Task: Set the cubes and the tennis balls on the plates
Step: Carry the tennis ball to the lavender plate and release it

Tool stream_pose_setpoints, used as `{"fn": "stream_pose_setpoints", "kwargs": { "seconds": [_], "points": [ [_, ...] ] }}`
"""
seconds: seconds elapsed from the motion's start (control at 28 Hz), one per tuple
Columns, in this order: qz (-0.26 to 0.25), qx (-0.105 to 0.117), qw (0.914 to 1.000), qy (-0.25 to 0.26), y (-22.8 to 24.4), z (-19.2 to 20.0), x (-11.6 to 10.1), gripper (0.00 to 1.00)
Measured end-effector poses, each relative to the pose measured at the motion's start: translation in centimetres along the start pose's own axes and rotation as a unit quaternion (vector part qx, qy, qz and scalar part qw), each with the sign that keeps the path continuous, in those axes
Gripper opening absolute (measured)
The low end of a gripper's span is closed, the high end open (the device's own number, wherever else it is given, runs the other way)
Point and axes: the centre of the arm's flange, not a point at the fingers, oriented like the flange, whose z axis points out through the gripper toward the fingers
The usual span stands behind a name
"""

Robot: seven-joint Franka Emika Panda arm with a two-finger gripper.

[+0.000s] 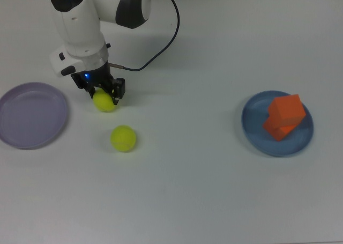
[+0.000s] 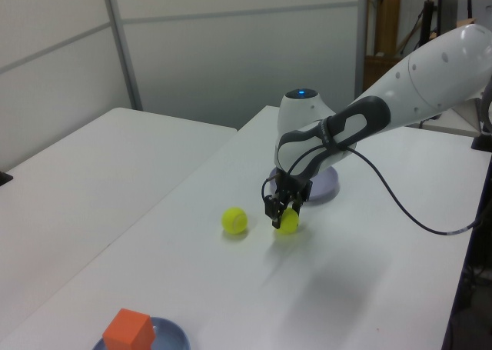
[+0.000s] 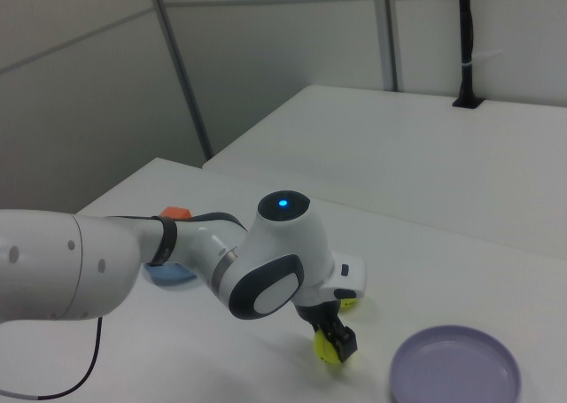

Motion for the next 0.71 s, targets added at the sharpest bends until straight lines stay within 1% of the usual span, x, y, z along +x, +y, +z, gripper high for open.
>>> {"fn": "stream_pose_setpoints", "kwargs": {
  "seconds": [0.14,0.29,0.43,0.54,0.64,0.71],
  "points": [
    [0.004,0.005,0.9999,0.008,0.0,-0.6,0.5,0.69],
    [0.022,0.009,0.9993,0.029,1.5,-2.7,2.1,0.69],
    [0.067,0.019,0.9966,0.044,5.2,-5.7,4.0,0.69],
    [0.096,0.020,0.9933,0.061,8.6,-7.8,5.0,0.69],
    [0.116,0.018,0.9906,0.070,11.1,-8.6,5.5,0.69],
    [0.128,0.018,0.9889,0.073,12.4,-8.4,5.9,0.69]
  ]
}}
